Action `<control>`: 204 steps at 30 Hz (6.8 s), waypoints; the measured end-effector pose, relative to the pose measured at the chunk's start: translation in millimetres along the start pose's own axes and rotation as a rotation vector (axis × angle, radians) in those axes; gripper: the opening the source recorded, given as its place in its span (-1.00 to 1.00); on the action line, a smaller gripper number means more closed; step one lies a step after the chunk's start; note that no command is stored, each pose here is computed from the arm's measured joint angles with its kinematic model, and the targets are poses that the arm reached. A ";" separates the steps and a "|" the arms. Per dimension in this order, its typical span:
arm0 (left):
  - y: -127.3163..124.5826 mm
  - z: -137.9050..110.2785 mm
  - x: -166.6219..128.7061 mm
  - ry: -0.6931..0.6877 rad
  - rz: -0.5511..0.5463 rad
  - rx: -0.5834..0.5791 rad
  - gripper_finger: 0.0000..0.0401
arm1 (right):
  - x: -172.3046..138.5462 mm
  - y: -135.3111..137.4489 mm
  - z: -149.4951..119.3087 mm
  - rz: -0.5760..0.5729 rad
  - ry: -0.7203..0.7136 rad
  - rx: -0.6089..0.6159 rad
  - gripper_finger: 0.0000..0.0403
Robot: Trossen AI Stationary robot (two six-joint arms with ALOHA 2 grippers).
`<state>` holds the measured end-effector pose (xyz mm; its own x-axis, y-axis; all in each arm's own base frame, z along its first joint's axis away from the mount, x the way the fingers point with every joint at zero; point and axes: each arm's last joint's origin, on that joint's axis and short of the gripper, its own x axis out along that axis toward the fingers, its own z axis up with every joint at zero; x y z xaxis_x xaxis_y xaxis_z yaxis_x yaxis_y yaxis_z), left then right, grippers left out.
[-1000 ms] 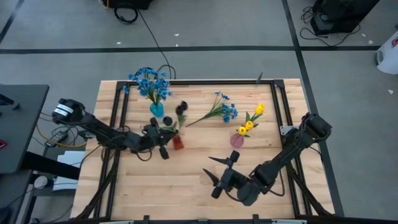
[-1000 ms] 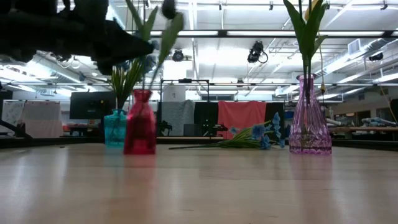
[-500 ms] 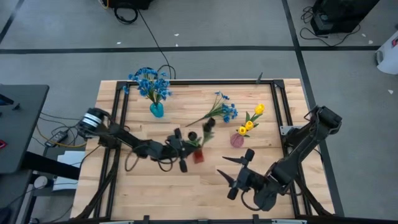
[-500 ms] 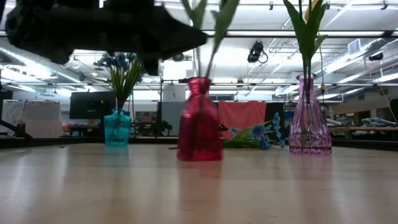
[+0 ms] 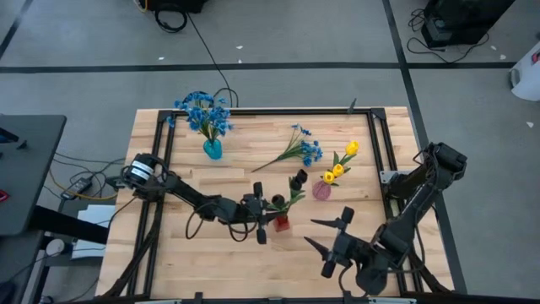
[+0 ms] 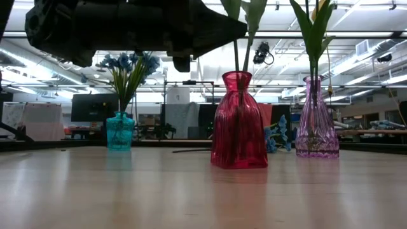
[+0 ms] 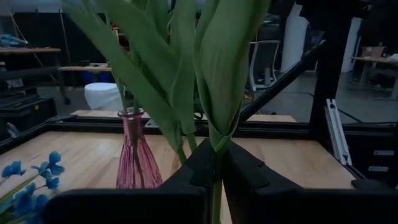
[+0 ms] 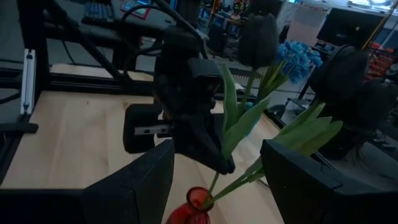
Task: Sort flowers into vase by color
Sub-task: Put the black flower into the red vase, then put the blue flower into the blue vase
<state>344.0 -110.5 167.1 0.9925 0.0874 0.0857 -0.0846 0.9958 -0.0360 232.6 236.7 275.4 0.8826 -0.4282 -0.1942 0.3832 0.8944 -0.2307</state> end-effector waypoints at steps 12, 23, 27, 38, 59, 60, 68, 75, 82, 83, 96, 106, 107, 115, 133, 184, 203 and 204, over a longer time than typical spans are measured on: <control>1.1 11.4 -3.2 0.053 -0.010 0.016 -0.29 | -1.3 0.3 -1.4 0.007 0.006 0.035 0.29; 10.1 41.1 -25.7 0.336 -0.090 0.129 -0.15 | -4.9 2.2 -2.2 0.037 0.014 0.060 0.29; 21.0 27.0 -26.4 0.465 -0.060 0.176 -0.15 | -4.9 2.1 -2.3 0.037 0.014 0.068 0.29; 84.9 -32.8 3.0 0.589 0.101 0.154 -0.24 | -4.9 2.0 -2.5 0.036 0.015 0.068 0.29; 171.8 -73.4 35.5 0.446 0.318 0.124 -0.37 | -4.2 2.8 -2.8 0.055 0.025 0.047 0.29; 175.1 -72.4 38.4 0.460 0.325 0.125 -0.37 | -3.6 2.6 -2.8 0.055 0.026 0.044 0.29; 206.7 -66.3 49.5 0.545 0.353 0.066 -0.34 | 1.8 0.5 -2.6 0.044 0.034 0.018 0.29; 221.4 -72.1 43.4 0.645 0.313 -0.013 -0.24 | 4.0 0.1 -2.7 0.054 0.045 0.016 0.25; 217.6 -73.1 43.1 0.671 0.290 0.015 -0.34 | 4.1 0.1 -2.7 0.054 0.045 0.017 0.24; 217.5 -73.2 43.0 0.674 0.289 0.014 -0.41 | 4.1 0.1 -2.6 0.054 0.044 0.017 0.24; 216.8 -45.5 43.9 0.586 0.289 0.000 -0.87 | 3.4 0.3 -2.8 0.056 0.044 0.015 0.23; 185.7 122.4 19.6 0.080 0.171 0.116 -0.87 | -1.5 1.9 -3.7 0.066 0.040 -0.016 0.23; 175.0 135.2 14.5 0.046 0.146 0.138 -0.87 | -1.5 1.9 -3.7 0.067 0.040 -0.012 0.23; 88.9 201.8 -35.1 -0.126 0.175 0.325 -0.88 | 18.4 -3.6 0.3 0.059 0.067 0.058 0.23; 5.3 172.1 -110.8 0.007 0.011 0.226 -0.88 | 96.2 35.7 -0.6 0.250 -0.137 0.021 0.23; -58.6 90.4 -81.2 -0.167 0.031 0.355 -0.82 | 124.6 10.1 31.8 0.170 -0.469 0.109 -0.34; -60.0 89.5 -88.5 -0.076 0.189 0.295 -0.30 | 109.6 16.9 26.4 -0.016 -0.357 0.098 -0.73; -60.4 90.2 -90.1 -0.065 0.209 0.302 -0.27 | 108.0 17.5 26.1 -0.030 -0.350 0.091 -0.73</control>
<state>251.7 -175.9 251.4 0.9442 0.2815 0.1712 -0.3166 0.9190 0.2351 341.8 209.5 275.3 0.9044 -0.3984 0.1529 0.4191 0.8966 -0.1429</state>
